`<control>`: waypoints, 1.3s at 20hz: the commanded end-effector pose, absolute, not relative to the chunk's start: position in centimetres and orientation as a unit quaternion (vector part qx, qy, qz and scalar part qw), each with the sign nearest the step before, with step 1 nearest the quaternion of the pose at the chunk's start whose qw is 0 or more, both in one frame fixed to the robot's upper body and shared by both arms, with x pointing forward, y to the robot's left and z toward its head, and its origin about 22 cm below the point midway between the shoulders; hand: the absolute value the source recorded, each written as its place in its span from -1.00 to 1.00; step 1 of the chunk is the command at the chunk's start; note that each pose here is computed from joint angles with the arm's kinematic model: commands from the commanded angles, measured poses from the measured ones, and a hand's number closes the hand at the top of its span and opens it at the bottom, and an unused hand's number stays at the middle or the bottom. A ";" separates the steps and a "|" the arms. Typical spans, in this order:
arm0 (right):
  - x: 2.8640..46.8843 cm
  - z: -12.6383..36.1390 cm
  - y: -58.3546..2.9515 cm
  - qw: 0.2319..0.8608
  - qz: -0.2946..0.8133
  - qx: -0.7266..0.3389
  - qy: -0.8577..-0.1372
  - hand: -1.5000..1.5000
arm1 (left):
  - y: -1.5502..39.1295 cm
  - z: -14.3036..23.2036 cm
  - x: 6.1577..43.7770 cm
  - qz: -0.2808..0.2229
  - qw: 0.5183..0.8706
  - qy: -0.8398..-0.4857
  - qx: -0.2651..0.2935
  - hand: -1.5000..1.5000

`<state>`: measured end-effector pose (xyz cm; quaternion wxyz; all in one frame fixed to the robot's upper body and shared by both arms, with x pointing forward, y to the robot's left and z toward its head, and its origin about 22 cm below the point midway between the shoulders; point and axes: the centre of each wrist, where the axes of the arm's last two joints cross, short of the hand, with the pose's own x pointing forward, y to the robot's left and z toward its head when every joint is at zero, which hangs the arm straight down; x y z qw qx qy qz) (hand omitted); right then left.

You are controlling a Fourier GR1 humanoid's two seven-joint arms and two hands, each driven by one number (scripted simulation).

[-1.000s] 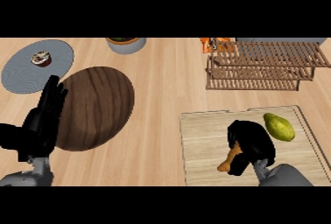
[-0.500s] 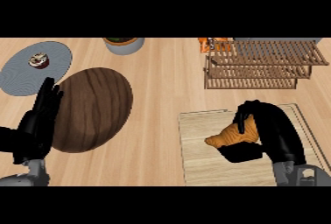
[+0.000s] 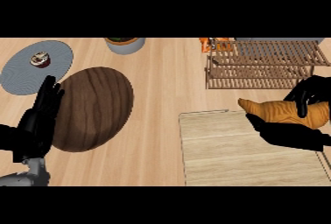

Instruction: Pick the croissant from the tray and place it in the tiered shelf

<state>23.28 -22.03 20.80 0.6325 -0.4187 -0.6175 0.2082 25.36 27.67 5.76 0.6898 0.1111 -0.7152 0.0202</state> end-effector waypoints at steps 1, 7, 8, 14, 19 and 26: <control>23.4 21.6 -23.6 0.627 0.194 -0.443 -0.611 1.00 | 27.4 5.9 24.5 0.025 0.684 -0.720 0.113 0.00; 27.8 20.8 -25.7 0.622 0.157 -0.460 -0.614 1.00 | 24.4 5.6 27.1 0.010 0.685 -0.719 0.115 0.00; 27.9 21.8 -25.9 0.634 0.146 -0.456 -0.608 1.00 | 27.2 5.5 25.3 0.018 0.691 -0.715 0.108 0.00; 31.3 17.8 -28.8 0.625 0.133 -0.451 -0.623 1.00 | 27.0 5.3 26.3 0.018 0.686 -0.719 0.112 0.00; 35.4 16.8 -30.0 0.614 0.113 -0.457 -0.633 1.00 | 27.5 5.4 25.1 0.014 0.692 -0.714 0.106 0.00; 38.4 14.2 -32.4 0.605 0.102 -0.452 -0.648 1.00 | 27.0 5.7 25.7 0.017 0.689 -0.716 0.111 0.00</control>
